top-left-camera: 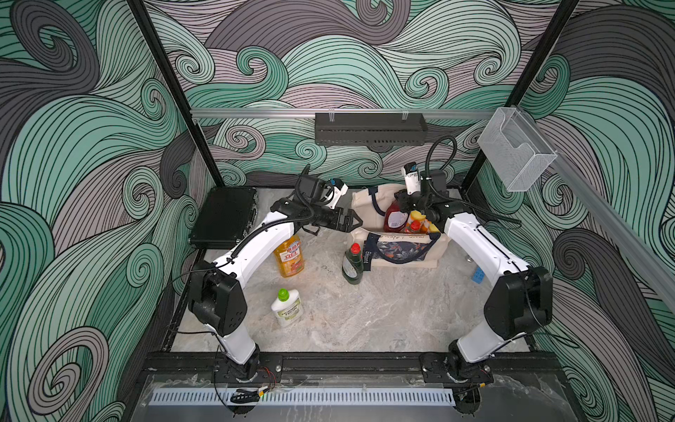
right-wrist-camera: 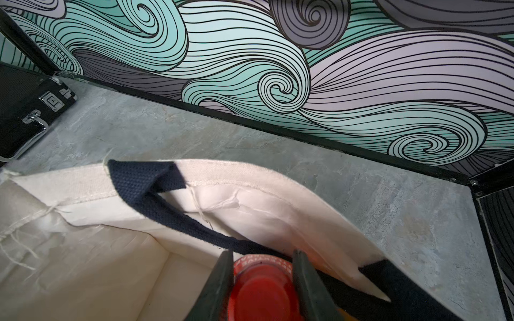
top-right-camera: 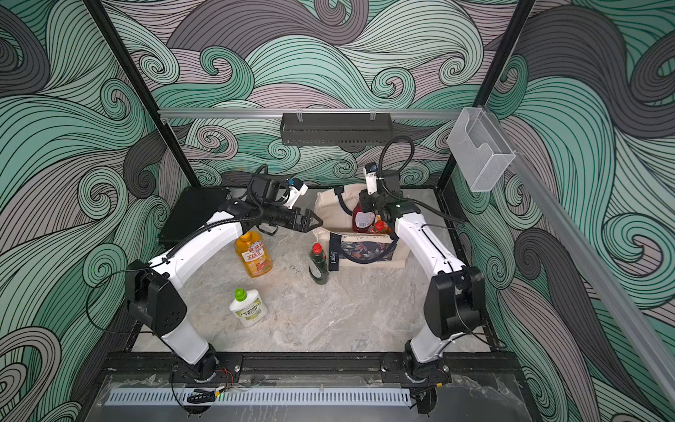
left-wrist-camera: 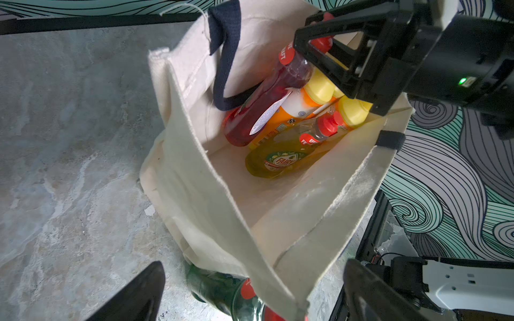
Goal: Pack dish soap into the shopping bag
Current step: Place the bottle of dish soap in the shopping bag.
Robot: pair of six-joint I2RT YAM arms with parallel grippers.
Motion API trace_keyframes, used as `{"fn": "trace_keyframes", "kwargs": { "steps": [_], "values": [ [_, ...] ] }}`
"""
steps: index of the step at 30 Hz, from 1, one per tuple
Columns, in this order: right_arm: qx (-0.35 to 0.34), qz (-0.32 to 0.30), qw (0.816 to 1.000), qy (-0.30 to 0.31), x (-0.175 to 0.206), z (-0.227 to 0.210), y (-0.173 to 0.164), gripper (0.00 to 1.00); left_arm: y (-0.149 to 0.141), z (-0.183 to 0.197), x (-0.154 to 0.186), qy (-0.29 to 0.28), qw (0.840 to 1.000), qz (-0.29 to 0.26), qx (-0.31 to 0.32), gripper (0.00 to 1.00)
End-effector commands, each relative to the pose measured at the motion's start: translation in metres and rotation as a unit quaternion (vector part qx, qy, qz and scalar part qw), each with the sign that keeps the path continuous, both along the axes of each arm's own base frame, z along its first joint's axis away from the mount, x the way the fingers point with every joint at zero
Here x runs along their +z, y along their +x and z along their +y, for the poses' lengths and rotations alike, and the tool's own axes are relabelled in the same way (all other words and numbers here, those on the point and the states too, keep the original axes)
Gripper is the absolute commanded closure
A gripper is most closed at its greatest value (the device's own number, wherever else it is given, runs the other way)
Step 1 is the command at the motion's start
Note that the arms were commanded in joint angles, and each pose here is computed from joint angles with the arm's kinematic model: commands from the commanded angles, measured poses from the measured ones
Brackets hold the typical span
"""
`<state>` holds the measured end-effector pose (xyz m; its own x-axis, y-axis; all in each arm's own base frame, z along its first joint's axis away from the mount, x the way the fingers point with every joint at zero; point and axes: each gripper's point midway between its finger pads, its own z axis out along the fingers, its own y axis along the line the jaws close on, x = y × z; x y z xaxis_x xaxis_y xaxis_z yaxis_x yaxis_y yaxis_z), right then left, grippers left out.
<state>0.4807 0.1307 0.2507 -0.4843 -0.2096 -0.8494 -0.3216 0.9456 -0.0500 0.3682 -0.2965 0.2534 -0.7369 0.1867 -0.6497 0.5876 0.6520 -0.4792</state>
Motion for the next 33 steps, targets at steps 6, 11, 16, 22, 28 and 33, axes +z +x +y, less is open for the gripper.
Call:
{"fn": "trace_keyframes", "kwargs": {
  "steps": [6, 11, 16, 22, 28, 33],
  "values": [
    [-0.001, -0.063, 0.998, 0.002, 0.019, -0.004, 0.014, 1.0, 0.002, -0.005, 0.008, -0.003, 1.0, -0.014, -0.008, 0.01],
    [-0.002, -0.059, 0.998, -0.001, 0.013, -0.007, 0.005, 1.0, 0.001, -0.005, 0.007, -0.003, 1.0, -0.013, -0.007, 0.02],
    [-0.003, -0.039, 0.999, -0.007, 0.002, -0.01, -0.003, 1.0, 0.001, -0.005, 0.007, -0.006, 1.0, -0.012, -0.007, 0.01],
    [-0.012, -0.032, 0.999, -0.021, -0.005, -0.015, -0.004, 1.0, 0.0, -0.005, 0.006, -0.007, 1.0, -0.011, -0.008, 0.01],
    [-0.024, -0.029, 0.999, -0.029, -0.006, -0.018, 0.003, 0.99, -0.002, -0.002, 0.007, -0.004, 1.0, -0.015, -0.006, 0.01],
    [-0.021, -0.027, 0.999, -0.019, -0.003, -0.015, 0.003, 0.83, -0.003, 0.0, 0.008, -0.001, 1.0, -0.019, -0.006, 0.01]
  ]
}}
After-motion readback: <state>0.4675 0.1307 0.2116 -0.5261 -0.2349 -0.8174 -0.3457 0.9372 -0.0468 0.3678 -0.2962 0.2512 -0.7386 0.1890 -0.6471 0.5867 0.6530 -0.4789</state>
